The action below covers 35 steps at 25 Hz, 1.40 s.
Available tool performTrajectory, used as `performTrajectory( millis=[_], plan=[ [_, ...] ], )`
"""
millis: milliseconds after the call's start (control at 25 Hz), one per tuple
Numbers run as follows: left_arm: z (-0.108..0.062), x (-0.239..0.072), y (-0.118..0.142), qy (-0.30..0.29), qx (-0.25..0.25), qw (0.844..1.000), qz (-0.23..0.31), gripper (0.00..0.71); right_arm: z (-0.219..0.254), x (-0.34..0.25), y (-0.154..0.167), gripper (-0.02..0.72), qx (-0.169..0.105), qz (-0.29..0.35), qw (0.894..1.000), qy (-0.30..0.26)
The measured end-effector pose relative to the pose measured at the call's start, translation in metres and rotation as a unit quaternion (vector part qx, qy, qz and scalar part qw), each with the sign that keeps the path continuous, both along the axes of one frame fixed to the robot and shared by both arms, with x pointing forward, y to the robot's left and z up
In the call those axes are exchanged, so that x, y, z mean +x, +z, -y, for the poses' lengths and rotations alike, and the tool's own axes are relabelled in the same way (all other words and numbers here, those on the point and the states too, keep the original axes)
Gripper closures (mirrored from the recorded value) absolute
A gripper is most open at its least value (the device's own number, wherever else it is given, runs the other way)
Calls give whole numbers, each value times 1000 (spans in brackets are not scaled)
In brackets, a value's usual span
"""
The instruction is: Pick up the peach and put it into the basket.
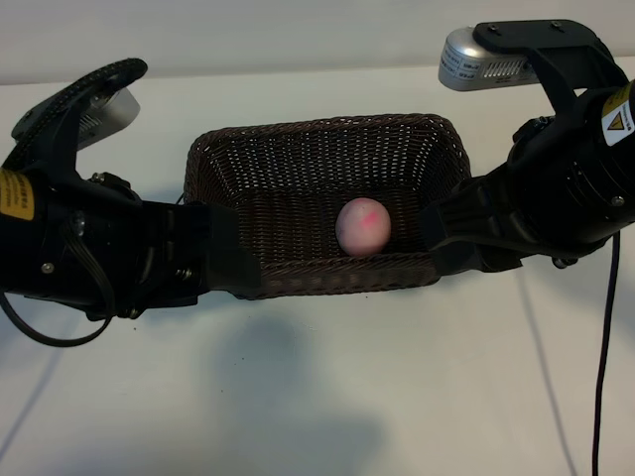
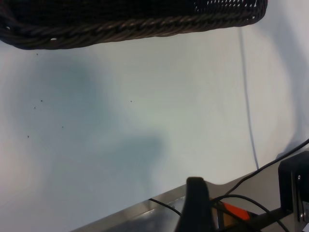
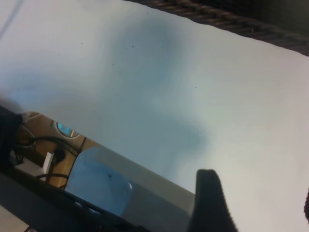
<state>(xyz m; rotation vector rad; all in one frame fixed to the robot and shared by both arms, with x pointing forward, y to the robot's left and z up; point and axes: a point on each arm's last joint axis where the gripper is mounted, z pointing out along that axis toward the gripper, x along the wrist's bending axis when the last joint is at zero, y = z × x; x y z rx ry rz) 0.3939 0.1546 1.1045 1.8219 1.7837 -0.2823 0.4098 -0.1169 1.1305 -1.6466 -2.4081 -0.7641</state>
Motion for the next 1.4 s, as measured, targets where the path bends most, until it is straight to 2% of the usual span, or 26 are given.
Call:
performTrajectory(
  millis=[1400],
  plan=[
    [0, 0, 0, 0, 0, 1000, 0, 178, 1, -1, -1, 233, -4, -5, 1000, 2]
  ],
)
